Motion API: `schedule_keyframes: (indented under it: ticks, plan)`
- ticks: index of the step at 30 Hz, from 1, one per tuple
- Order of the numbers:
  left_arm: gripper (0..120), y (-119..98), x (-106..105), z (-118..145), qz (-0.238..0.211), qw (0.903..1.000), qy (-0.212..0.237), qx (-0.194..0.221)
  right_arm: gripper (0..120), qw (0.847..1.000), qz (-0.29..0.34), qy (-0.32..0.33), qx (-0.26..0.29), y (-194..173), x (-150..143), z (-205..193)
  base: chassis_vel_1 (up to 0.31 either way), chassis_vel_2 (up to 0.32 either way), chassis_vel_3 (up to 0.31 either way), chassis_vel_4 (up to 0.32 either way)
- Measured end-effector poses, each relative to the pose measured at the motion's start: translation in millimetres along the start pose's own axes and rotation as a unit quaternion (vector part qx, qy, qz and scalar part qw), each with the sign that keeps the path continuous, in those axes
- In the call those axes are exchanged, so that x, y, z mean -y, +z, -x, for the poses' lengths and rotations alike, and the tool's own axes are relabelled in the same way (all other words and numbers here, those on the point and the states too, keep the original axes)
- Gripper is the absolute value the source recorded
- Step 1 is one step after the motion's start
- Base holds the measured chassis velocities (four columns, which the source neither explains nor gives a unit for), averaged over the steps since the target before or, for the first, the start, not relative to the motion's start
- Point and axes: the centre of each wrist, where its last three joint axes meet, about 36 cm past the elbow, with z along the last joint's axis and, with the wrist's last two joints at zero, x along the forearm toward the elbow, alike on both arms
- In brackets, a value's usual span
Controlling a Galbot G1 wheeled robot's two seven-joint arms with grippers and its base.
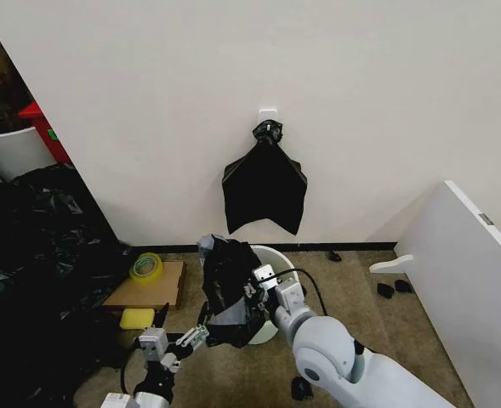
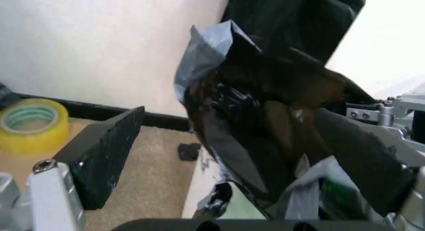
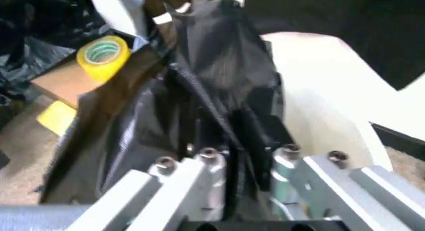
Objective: Place the garbage bag over the trash bin.
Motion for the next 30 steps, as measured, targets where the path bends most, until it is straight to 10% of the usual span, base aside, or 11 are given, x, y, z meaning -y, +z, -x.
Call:
schedule_keyframes:
  ticks: [30]
  plan:
    - [97,-34,-13,105,-0.032,0.9966,-0.016,-0.075,0,1.0,0.002,-0.024,0.001,2,-13,6,0.0,0.0,0.0,0.0]
